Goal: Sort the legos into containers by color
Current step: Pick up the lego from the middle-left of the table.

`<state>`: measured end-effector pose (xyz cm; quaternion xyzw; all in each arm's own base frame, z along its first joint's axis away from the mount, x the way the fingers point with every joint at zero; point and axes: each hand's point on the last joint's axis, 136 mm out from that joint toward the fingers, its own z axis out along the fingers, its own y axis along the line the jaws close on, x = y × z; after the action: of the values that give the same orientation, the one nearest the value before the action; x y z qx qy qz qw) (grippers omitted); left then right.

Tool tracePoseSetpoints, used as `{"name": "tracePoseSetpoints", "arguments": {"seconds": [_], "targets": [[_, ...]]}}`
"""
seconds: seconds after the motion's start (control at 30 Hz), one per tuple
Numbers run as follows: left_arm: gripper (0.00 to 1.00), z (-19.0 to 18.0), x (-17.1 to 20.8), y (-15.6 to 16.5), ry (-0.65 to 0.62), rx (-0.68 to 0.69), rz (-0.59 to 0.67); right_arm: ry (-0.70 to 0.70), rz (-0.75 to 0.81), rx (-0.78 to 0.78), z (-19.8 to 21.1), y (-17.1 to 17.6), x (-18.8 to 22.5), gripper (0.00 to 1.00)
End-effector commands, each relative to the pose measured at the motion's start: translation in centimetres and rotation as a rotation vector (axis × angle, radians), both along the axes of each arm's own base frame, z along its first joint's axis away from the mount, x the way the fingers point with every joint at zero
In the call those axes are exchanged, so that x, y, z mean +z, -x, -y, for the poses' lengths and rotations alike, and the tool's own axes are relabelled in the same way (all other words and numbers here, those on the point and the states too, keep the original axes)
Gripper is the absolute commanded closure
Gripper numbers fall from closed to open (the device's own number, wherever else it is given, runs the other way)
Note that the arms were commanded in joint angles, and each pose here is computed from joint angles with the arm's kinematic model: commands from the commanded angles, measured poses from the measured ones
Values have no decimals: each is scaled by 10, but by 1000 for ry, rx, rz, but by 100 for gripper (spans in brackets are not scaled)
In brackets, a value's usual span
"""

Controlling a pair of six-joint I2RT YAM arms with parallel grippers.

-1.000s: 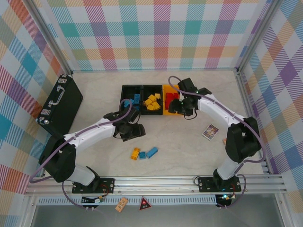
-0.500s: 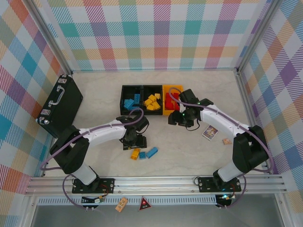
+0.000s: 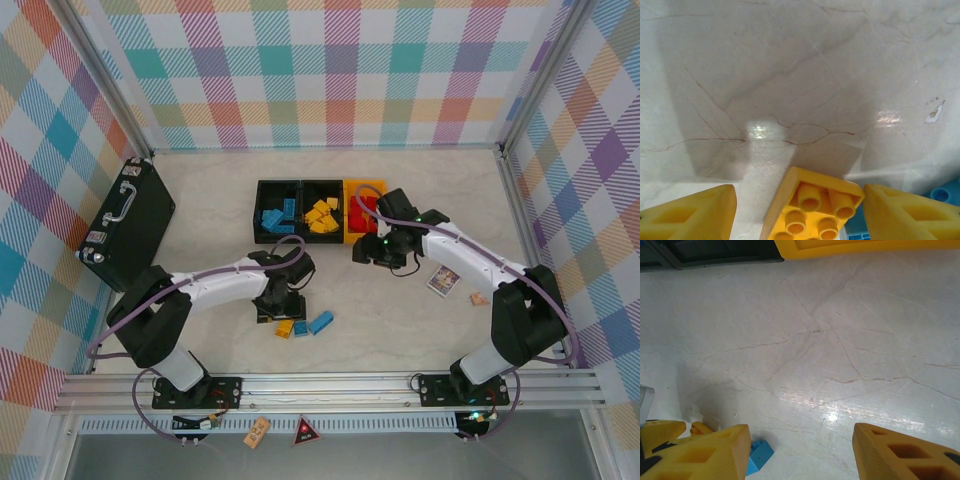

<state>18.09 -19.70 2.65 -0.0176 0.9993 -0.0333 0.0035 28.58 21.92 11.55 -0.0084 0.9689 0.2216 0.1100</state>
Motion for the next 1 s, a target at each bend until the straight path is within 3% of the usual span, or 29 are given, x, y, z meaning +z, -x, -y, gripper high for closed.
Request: {"name": "tracePoseSetpoints", "arguments": {"seconds": [0.0, 0.47, 0.97], "targets": [[36, -14, -7, 13, -62, 6, -32, -22, -13, 10, -7, 2, 0, 44], [72, -14, 6, 3, -71, 10, 21, -25, -24, 6, -8, 9, -3, 45], [76, 28, 72, -72, -2, -27, 214, -147, 27, 85, -23, 24, 19, 45]]}}
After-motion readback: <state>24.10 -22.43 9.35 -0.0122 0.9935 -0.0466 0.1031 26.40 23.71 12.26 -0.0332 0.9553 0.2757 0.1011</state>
